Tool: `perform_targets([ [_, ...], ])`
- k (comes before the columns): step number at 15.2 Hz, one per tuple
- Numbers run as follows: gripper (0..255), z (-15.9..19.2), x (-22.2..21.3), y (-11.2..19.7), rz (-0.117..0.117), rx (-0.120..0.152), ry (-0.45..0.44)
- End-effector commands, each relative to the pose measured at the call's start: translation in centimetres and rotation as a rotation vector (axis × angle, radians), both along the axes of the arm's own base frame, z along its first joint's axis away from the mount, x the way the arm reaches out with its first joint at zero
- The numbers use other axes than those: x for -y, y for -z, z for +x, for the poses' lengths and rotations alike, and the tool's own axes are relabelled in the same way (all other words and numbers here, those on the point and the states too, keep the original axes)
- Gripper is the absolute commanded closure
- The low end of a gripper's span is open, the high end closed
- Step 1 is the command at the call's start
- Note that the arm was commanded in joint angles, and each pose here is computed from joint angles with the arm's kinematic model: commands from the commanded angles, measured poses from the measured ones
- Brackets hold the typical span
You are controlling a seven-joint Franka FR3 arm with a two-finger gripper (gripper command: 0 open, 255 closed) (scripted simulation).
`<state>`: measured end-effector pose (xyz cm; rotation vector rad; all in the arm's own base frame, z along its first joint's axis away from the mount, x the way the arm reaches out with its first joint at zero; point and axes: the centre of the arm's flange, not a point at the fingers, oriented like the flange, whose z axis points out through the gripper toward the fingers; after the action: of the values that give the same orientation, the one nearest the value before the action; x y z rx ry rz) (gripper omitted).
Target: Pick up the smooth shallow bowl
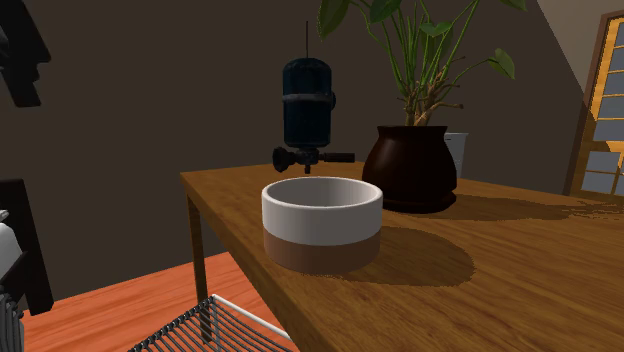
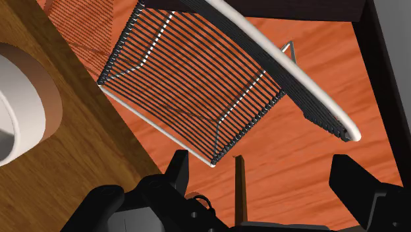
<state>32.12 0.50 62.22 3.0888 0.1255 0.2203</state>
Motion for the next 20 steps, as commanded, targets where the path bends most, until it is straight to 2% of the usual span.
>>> perform_targets([
  [1,0,0.0,0.0,0.0,0.0,0.0,0.0],
  [20,0,5.7,23.9,6.4,0.003,-0.106,0.022],
])
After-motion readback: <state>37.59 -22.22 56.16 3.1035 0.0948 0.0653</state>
